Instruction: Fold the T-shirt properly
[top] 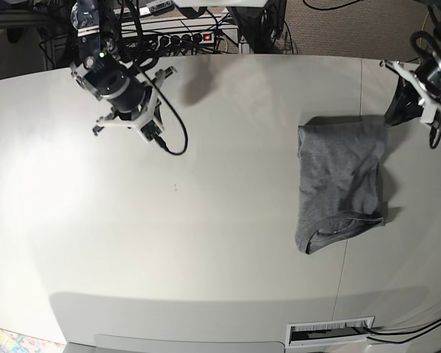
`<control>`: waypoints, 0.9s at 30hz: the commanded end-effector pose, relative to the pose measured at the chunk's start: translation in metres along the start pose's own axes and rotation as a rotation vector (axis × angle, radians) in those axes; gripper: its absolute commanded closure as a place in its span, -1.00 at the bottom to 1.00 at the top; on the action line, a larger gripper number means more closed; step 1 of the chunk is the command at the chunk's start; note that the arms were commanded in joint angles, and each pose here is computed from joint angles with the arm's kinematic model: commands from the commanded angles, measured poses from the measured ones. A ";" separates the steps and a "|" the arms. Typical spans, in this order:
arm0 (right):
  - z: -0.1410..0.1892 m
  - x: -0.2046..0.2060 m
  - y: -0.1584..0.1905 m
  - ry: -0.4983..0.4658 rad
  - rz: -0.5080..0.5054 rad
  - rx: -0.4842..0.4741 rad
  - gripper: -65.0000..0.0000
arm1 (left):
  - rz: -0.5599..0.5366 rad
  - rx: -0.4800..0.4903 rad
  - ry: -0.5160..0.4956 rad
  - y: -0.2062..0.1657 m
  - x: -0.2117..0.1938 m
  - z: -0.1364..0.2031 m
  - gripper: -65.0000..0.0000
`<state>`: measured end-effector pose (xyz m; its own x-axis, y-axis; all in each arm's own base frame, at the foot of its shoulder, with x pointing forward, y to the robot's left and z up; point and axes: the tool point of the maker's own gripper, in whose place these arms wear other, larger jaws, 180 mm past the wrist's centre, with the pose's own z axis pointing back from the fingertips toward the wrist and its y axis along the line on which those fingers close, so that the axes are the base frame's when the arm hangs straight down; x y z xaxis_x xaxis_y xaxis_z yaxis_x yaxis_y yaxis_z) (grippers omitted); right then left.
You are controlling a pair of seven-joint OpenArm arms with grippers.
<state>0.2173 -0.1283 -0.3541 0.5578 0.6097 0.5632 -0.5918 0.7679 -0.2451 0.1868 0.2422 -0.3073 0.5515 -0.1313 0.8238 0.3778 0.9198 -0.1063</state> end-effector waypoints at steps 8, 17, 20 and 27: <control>0.026 -0.041 0.011 0.092 -0.011 -0.007 1.00 | 0.131 0.016 0.004 -0.015 -0.031 0.038 1.00; 0.058 -0.100 0.038 0.251 -0.076 0.048 1.00 | 0.231 0.017 0.150 -0.039 -0.081 0.068 1.00; 0.068 -0.117 0.055 0.303 -0.088 0.092 1.00 | 0.254 0.015 0.209 -0.047 -0.096 0.082 1.00; 0.091 -0.147 0.089 0.396 -0.118 0.182 1.00 | 0.294 0.012 0.307 -0.059 -0.120 0.106 1.00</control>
<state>0.0277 -0.1697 -0.3915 0.7918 0.5747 0.2068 -0.5811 0.8131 -0.0349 0.0183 0.2423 -0.3477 0.8420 0.0274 0.5387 0.1597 0.9413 -0.2975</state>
